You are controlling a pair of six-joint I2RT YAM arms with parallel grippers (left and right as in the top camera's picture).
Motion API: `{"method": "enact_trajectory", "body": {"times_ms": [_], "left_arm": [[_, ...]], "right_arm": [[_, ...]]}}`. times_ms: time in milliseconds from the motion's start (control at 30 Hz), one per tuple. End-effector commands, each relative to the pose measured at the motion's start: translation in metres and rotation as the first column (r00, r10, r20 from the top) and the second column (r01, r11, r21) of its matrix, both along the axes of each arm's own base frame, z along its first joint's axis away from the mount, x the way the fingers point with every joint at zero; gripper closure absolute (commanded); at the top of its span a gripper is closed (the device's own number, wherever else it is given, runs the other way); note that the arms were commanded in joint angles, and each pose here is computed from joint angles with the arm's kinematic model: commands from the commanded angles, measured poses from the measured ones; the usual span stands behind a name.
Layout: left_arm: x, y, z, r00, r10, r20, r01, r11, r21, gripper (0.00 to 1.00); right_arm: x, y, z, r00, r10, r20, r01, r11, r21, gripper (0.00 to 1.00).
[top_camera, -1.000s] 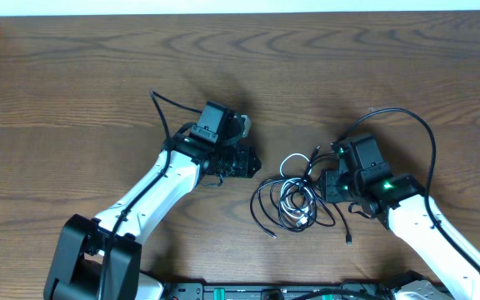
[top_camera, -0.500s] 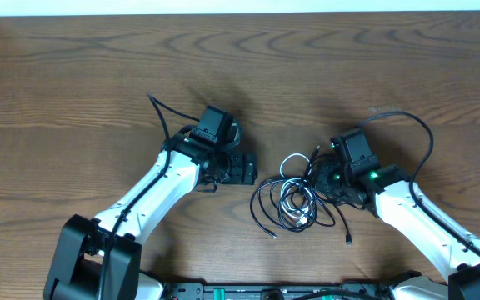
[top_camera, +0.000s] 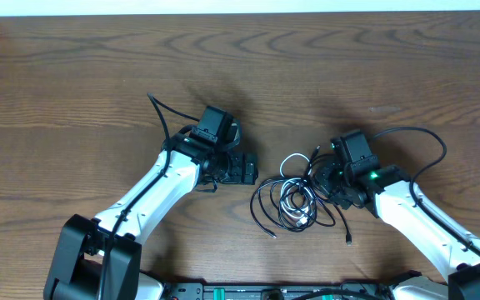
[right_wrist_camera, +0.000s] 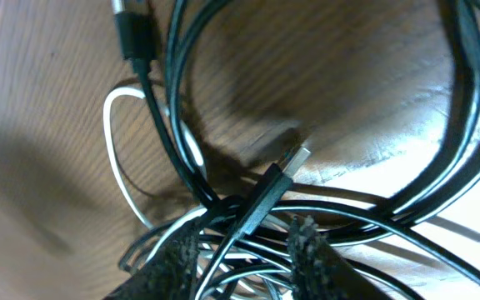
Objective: Untangle cables
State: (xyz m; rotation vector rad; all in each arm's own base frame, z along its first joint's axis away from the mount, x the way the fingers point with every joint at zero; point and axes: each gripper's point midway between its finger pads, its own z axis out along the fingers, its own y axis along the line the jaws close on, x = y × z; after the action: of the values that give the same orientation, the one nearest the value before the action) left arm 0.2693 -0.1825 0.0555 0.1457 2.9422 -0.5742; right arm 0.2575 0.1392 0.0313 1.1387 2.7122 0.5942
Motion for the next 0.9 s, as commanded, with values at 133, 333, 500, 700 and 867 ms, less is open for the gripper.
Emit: {"method": "enact_trajectory", "body": {"times_ms": [133, 333, 500, 700, 867], "left_arm": [[0.006, 0.001, 0.007, 1.0, 0.008, 0.024, -0.008, 1.0, 0.003, 0.04], [0.006, 0.001, 0.007, 1.0, 0.008, 0.024, -0.008, 1.0, 0.003, 0.04], [0.006, 0.001, 0.007, 1.0, 0.008, 0.024, -0.008, 1.0, 0.003, 0.04], [0.006, 0.001, 0.007, 1.0, 0.008, 0.024, -0.008, 1.0, 0.003, 0.04], [0.006, 0.001, 0.007, 1.0, 0.008, 0.024, -0.008, 1.0, 0.003, 0.04]], "right_arm": [[-0.012, -0.008, -0.023, 0.986, -0.13, -0.101, 0.129, 0.991, -0.019, 0.74], [-0.009, -0.006, -0.036, 0.985, -0.129, -0.117, 0.127, 0.992, -0.026, 0.78], [-0.011, -0.012, -0.045, 0.981, -0.141, -0.129, 0.134, 0.989, -0.067, 0.88], [-0.004, -0.011, -0.04, 0.997, -0.027, -0.067, 0.022, 0.997, -0.079, 0.99], [0.009, -0.007, -0.011, 0.998, 0.039, 0.056, -0.036, 0.997, -0.062, 0.99]]}}
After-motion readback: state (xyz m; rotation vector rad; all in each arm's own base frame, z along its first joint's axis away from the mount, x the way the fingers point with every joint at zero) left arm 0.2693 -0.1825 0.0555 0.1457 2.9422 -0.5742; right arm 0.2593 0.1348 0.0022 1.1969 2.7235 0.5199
